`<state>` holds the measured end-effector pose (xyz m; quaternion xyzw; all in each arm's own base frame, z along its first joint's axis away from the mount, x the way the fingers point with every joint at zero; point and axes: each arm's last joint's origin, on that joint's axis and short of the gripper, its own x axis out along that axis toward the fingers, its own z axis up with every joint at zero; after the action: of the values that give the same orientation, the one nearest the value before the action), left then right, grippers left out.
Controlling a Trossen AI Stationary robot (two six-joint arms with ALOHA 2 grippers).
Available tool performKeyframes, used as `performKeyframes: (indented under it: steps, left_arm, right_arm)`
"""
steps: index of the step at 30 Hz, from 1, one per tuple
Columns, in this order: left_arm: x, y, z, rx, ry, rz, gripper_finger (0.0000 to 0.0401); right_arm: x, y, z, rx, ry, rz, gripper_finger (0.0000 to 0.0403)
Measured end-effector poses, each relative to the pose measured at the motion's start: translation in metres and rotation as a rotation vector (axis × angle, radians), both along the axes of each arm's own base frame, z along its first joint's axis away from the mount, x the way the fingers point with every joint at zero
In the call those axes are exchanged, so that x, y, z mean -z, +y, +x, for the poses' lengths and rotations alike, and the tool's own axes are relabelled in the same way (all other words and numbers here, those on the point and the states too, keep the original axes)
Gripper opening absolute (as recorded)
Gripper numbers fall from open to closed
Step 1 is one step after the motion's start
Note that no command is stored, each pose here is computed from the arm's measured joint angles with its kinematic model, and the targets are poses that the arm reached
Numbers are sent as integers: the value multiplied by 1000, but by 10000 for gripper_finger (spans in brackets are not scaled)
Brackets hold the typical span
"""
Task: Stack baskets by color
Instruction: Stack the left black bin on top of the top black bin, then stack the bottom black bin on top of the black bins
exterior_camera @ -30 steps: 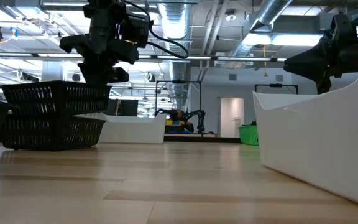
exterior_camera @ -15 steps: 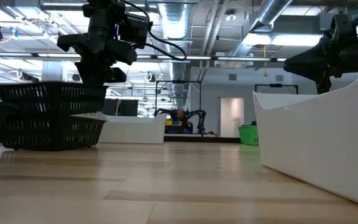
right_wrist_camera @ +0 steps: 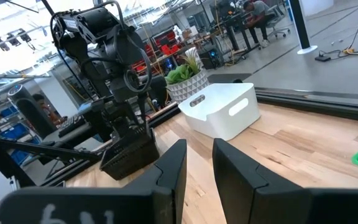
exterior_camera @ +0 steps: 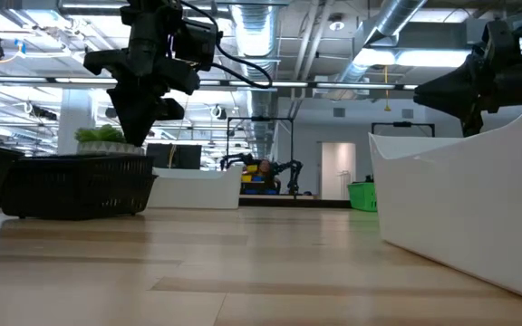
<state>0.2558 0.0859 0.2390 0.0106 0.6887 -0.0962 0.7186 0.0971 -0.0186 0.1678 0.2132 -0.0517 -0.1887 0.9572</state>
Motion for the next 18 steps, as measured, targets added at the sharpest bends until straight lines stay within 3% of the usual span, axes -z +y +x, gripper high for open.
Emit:
performKeyframes:
  steps: [7, 10, 15, 18]
  left_arm:
    - [0, 2, 0, -6, 12, 62, 96]
    - [-1, -2, 1, -29, -20, -53, 108]
    - [-11, -24, -1, -187, -33, -295, 112]
    - [-20, -52, -1, -214, -11, -341, 112]
  right_arm:
    - [0, 0, 0, 0, 0, 0, 104]
    - [0, 0, 0, 0, 0, 0, 104]
    - [0, 0, 0, 0, 0, 0, 104]
    - [0, 0, 0, 0, 0, 0, 104]
